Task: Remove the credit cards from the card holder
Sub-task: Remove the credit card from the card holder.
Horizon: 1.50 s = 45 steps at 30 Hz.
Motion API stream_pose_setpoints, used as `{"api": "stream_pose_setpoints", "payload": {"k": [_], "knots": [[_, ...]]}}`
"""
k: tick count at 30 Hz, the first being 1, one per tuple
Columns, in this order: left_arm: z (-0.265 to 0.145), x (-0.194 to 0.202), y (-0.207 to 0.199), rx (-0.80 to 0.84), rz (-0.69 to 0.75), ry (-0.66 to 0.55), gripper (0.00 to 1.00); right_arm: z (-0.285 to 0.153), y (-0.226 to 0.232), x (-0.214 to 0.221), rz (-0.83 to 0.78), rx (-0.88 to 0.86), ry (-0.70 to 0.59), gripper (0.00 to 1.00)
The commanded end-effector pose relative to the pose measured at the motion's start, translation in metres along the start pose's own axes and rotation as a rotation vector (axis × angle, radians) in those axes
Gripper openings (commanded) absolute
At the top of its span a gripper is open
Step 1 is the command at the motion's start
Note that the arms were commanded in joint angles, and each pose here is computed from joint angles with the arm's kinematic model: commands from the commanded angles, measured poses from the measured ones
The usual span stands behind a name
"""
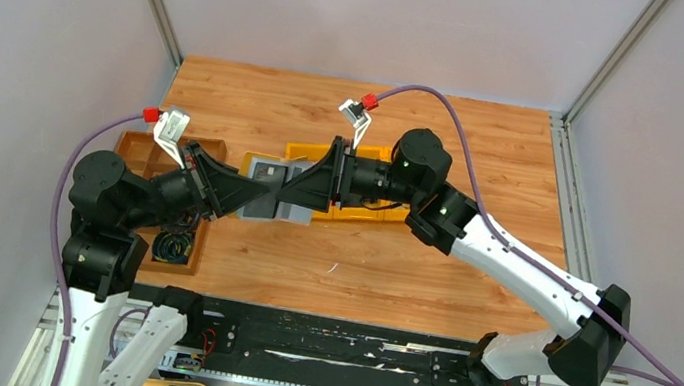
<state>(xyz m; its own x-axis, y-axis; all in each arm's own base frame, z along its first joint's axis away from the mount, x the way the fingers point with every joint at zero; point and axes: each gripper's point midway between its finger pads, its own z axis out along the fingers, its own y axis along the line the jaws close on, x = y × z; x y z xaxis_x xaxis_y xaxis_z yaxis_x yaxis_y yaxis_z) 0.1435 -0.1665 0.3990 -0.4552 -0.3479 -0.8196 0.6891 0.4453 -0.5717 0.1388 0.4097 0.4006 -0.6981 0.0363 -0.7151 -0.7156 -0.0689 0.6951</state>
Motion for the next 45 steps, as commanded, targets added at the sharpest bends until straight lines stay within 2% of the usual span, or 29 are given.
{"api": "stream_pose_setpoints", "payload": {"k": [1,4,10,13,18,20,27,30,34,37,39,43,45], "knots": [[-0.006,-0.007,-0.032,0.121,0.052,0.002,0.00,0.007,-0.025,-0.009,-0.015,0.184,-0.098,0.57],[-0.006,-0.004,-0.030,0.120,0.048,0.010,0.00,0.011,-0.023,-0.014,-0.017,0.221,-0.136,0.50],[-0.007,-0.004,-0.024,0.076,0.082,0.001,0.00,0.000,-0.014,-0.030,-0.100,0.351,-0.232,0.53],[-0.008,-0.004,-0.018,0.045,0.101,-0.005,0.00,-0.013,-0.016,-0.037,-0.126,0.436,-0.285,0.59],[-0.010,-0.003,-0.024,0.064,0.132,-0.004,0.00,-0.028,-0.032,-0.036,-0.104,0.541,-0.335,0.61],[-0.012,-0.004,-0.025,0.063,0.146,-0.007,0.00,-0.025,-0.027,-0.037,-0.108,0.497,-0.360,0.61],[-0.011,-0.004,-0.022,0.050,0.139,-0.008,0.00,0.003,-0.012,-0.017,-0.070,0.343,-0.251,0.59],[-0.011,-0.004,-0.018,0.029,0.142,-0.011,0.00,-0.011,-0.018,-0.019,-0.091,0.400,-0.274,0.58],[-0.010,0.001,-0.012,0.019,0.131,0.003,0.00,-0.041,-0.010,-0.048,-0.214,0.496,-0.368,0.60],[-0.010,0.001,-0.007,-0.003,0.149,-0.001,0.00,-0.051,-0.005,-0.053,-0.295,0.511,-0.339,0.70],[-0.011,-0.005,0.001,-0.072,0.158,-0.026,0.00,-0.057,-0.010,-0.051,-0.267,0.513,-0.313,0.73],[-0.011,-0.010,0.006,-0.105,0.173,-0.035,0.00,-0.043,0.008,-0.038,-0.243,0.354,-0.270,0.72],[-0.009,-0.005,0.008,-0.089,0.144,-0.017,0.00,-0.027,0.023,-0.023,-0.215,0.223,-0.190,0.72]]}}
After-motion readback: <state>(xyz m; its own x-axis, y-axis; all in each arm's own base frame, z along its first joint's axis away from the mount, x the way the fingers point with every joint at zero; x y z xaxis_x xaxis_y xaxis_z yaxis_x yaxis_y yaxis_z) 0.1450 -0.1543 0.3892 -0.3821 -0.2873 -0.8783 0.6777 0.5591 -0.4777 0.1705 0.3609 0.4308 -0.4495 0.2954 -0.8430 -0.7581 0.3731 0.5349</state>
